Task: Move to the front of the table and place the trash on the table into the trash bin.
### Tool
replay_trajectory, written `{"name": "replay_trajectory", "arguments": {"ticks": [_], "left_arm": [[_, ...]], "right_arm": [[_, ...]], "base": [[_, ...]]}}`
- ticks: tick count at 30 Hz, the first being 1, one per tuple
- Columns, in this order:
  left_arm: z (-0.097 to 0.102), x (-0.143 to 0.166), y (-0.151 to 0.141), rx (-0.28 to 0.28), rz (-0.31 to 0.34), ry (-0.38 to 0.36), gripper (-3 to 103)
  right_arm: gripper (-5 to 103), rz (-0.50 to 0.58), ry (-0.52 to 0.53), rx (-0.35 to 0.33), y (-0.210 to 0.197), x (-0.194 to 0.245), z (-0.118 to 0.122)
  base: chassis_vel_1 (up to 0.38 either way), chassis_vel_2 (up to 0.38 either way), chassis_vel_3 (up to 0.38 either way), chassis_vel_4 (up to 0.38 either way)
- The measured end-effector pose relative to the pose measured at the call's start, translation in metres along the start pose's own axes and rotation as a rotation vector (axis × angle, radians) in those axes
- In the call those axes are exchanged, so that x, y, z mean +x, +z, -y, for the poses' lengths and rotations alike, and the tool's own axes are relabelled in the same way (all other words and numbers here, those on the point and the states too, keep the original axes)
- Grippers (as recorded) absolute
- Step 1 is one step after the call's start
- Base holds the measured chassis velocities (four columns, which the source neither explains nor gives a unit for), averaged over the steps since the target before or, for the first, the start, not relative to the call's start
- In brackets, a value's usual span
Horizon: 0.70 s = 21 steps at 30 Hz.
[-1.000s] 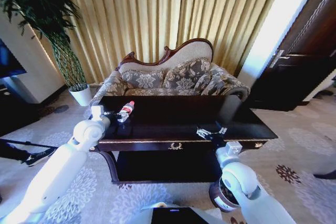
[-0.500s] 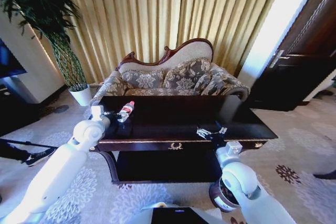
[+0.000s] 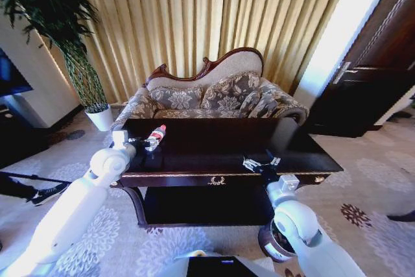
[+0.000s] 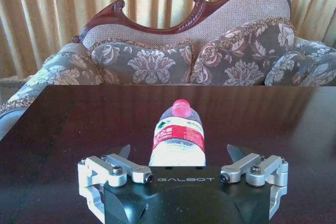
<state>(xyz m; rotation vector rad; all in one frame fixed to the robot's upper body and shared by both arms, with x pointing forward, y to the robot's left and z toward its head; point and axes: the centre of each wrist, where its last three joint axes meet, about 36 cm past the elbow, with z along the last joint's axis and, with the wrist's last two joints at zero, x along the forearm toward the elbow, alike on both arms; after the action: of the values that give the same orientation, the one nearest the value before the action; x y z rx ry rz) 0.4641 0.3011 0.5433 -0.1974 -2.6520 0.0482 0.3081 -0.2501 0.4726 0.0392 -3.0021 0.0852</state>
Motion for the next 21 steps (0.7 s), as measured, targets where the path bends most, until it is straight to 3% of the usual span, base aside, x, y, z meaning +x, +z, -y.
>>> {"name": "replay_trajectory", "arguments": {"ticks": [6,21], "left_arm": [[0.002,-0.008,0.014,0.019,-0.028,0.008,100],[0.002,-0.008,0.016,0.023,-0.031,0.011,100]], "right_arm": [[100,0.016,0.018,-0.012,-0.006,-0.008,0.01],[100,0.014,0.02,-0.015,-0.005,-0.01,0.01]], "base": [[0.0,0.0,0.0,0.0],[0.0,0.0,0.0,0.0]]}}
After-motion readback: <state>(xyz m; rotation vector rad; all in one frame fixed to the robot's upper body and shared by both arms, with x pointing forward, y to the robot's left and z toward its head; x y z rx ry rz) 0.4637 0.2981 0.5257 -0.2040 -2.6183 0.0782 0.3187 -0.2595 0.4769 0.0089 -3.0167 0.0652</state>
